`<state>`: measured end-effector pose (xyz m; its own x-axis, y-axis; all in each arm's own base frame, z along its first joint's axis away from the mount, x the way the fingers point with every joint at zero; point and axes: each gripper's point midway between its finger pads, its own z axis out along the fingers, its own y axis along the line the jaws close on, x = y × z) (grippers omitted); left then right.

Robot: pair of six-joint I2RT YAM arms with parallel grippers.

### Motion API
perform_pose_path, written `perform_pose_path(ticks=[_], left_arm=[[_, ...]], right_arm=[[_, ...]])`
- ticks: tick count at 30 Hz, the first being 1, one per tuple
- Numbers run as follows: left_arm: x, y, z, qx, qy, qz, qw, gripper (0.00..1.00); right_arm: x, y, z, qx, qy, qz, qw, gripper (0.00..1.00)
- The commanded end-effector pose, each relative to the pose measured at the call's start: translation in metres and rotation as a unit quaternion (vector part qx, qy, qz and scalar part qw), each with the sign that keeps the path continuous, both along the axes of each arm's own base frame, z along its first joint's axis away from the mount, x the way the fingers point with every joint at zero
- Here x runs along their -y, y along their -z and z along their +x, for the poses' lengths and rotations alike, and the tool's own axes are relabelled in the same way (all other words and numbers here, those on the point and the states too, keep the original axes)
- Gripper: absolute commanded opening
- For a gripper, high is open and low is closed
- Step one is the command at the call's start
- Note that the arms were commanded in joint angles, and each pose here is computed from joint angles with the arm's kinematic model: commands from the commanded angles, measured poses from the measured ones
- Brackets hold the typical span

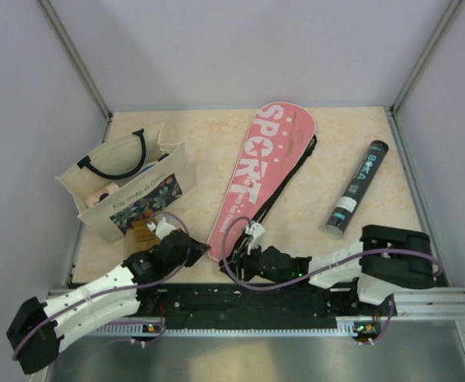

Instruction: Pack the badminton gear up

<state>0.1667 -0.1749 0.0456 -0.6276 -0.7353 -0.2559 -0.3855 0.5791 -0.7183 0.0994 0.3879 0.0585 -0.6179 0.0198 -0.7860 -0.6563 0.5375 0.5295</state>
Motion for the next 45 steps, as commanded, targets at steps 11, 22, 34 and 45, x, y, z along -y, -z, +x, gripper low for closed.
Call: perform_pose_path(ticks=[11,22,34,45], left_arm=[[0.013,-0.066,0.018,0.119,0.101,0.078,0.985,0.26],[-0.003,-0.148,0.039,0.243,0.141,0.187,0.941,0.71],[-0.017,-0.302,0.02,0.479,0.145,0.141,0.854,0.99],[-0.035,-0.294,0.007,0.481,0.13,0.128,0.857,0.99]], right_arm=[[0.109,-0.073,0.009,-0.066,0.144,-0.048,0.986,0.79],[0.187,-0.177,0.053,0.049,0.285,-0.001,0.957,0.99],[0.18,-0.249,0.079,0.112,0.347,-0.025,0.931,0.99],[0.184,-0.264,0.086,0.131,0.369,-0.019,0.92,0.99]])
